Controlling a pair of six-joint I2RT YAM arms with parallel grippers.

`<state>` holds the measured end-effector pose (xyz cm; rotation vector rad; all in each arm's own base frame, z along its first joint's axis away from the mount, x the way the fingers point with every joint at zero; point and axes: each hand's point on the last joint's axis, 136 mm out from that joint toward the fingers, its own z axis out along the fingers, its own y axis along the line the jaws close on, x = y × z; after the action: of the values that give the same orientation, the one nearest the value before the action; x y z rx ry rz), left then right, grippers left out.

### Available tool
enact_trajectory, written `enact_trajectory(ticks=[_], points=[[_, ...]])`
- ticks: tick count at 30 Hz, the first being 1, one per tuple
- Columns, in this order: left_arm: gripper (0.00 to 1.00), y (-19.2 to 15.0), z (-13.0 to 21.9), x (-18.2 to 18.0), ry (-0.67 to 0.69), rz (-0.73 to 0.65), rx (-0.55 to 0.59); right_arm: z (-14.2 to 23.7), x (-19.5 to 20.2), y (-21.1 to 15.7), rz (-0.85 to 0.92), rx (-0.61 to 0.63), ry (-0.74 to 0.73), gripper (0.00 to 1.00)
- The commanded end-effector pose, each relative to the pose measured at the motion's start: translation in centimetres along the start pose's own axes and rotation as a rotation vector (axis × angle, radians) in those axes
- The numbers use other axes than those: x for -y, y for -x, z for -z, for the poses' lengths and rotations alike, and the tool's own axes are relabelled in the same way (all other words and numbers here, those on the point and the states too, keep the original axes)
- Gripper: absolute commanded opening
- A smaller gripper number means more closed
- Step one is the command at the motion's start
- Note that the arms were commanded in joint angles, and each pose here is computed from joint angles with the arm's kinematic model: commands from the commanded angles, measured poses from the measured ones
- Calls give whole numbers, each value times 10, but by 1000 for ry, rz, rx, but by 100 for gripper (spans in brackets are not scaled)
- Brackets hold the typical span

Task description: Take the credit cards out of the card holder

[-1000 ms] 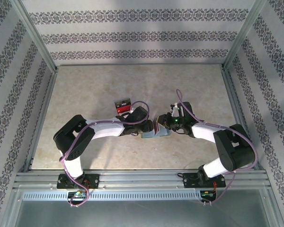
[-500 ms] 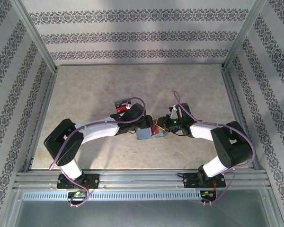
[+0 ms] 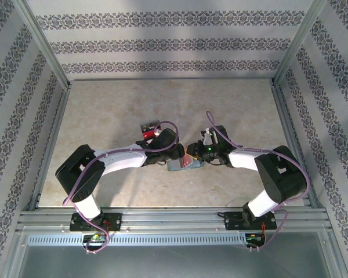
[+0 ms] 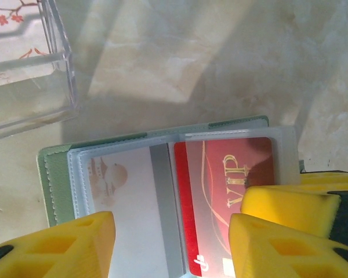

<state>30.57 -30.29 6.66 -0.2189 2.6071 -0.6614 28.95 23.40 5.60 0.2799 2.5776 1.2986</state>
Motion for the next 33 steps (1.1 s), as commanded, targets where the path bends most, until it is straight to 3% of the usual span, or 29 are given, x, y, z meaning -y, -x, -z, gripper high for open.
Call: enact_trajectory(ticks=[1, 10, 24, 33], points=[[52, 0, -6, -17, 48, 3, -5, 6, -20, 7, 39, 20, 50, 22], [41, -10, -25, -11, 18, 9, -63, 13, -27, 8, 43, 32, 71, 22], [40, -14, -31, -9, 5, 21, -86, 13, -27, 9, 39, 30, 84, 14], [40, -14, -27, -12, 15, 22, -79, 11, -22, 9, 22, 30, 78, 17]])
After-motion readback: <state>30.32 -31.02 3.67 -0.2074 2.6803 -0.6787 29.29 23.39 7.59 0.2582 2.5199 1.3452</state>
